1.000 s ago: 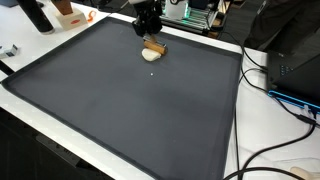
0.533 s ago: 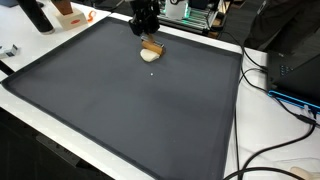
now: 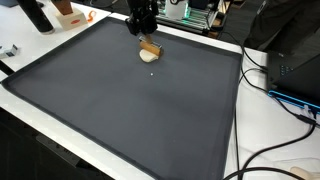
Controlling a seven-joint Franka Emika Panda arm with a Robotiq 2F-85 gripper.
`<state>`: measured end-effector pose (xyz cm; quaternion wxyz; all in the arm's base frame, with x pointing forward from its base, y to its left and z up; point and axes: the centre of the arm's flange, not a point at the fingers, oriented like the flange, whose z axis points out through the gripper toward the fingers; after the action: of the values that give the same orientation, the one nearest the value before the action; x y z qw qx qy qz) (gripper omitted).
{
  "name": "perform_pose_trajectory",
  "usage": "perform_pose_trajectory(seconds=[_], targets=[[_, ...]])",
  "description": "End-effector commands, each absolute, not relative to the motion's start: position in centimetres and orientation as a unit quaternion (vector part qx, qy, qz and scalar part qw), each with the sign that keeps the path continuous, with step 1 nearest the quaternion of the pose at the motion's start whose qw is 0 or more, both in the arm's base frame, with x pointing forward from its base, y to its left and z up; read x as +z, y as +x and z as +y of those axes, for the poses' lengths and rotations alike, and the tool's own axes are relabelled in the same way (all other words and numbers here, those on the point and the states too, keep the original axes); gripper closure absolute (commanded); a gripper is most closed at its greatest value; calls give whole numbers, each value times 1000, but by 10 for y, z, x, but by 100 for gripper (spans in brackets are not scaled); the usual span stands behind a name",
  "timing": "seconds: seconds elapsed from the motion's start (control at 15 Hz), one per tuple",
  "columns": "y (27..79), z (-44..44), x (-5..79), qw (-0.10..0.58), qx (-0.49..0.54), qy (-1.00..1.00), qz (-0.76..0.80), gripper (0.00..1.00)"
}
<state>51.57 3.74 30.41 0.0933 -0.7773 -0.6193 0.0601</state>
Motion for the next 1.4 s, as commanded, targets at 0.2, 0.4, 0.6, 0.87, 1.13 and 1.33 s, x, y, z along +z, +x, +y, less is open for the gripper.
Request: perform_pose_trajectory(seconds=[0.2, 0.4, 0.6, 0.87, 1.13, 1.33], targets=[[527, 35, 294, 64, 46, -796, -600, 81], [529, 36, 292, 55, 36, -802, -593, 81], [532, 37, 292, 45, 31, -807, -589, 81], [535, 38, 293, 24, 19, -812, -583, 81], [539, 37, 294, 30, 20, -807, -589, 81], [537, 38, 293, 39, 36, -794, -606, 81]])
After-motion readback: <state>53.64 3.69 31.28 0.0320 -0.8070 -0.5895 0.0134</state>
